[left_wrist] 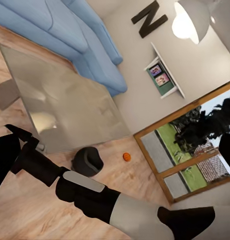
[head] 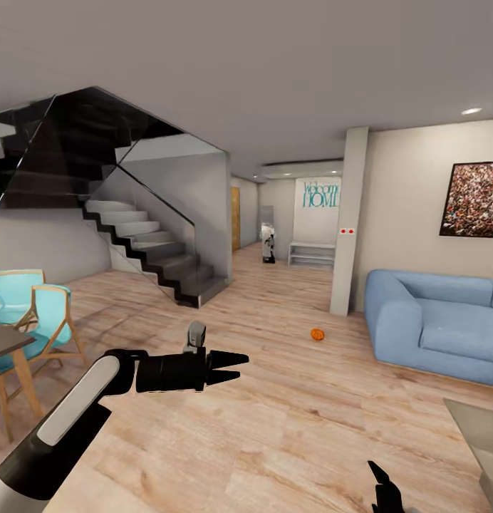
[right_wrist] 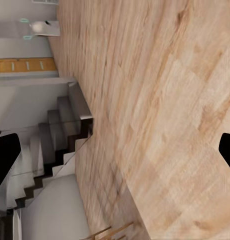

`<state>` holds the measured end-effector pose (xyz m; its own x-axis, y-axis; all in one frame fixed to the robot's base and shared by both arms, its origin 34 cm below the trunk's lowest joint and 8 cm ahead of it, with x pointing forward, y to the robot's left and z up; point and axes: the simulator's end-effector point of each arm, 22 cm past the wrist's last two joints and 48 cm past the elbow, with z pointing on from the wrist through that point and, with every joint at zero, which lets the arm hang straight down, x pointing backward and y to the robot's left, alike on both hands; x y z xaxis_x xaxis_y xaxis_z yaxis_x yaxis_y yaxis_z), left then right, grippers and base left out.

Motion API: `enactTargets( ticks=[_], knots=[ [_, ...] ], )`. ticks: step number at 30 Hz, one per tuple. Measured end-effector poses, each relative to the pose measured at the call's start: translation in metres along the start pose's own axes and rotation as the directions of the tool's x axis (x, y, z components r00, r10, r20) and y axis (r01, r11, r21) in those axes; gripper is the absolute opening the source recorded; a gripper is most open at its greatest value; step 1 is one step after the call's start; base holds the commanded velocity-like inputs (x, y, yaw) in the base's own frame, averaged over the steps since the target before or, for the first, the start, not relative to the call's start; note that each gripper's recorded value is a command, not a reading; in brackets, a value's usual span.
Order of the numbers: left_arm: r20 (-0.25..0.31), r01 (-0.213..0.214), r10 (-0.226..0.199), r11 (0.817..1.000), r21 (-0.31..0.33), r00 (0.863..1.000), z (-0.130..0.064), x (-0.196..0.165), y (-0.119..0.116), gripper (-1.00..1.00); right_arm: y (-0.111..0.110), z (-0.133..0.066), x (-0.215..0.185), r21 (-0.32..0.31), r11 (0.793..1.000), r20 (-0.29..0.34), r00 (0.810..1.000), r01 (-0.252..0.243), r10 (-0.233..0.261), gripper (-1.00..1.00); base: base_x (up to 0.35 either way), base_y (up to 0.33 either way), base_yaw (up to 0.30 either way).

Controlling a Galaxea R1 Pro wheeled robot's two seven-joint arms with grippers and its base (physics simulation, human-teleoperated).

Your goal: Place each of the two pumpkins and all three candles from the living room inside a cabinet in the living room (use any cabinet), then make sure every cabinet is closed, and position the cauldron so it is next to a table in the living room.

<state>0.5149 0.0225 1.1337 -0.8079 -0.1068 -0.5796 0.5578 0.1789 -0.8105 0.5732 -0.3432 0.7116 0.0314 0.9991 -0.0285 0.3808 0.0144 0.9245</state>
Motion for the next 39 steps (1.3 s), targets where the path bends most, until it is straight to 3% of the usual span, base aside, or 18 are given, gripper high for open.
enactTargets(
  ticks=[33, 39],
  knots=[
    [-0.003, 0.014, -0.014, 1.0, -0.002, 1.0, 0.0, 0.0, 0.008, 1.0, -0.007, 0.001, 0.0, 0.015, 1.0, -0.001, 1.0, 0.002, -0.002, 1.0, 0.032, 0.001, -0.029],
    [-0.004, 0.018, -0.018, 1.0, -0.001, 1.0, 0.001, 0.006, 0.017, 1.0, -0.017, 0.004, 0.001, 0.019, 1.0, -0.001, 1.0, 0.002, -0.002, 1.0, 0.0, 0.0, 0.0]
  ],
)
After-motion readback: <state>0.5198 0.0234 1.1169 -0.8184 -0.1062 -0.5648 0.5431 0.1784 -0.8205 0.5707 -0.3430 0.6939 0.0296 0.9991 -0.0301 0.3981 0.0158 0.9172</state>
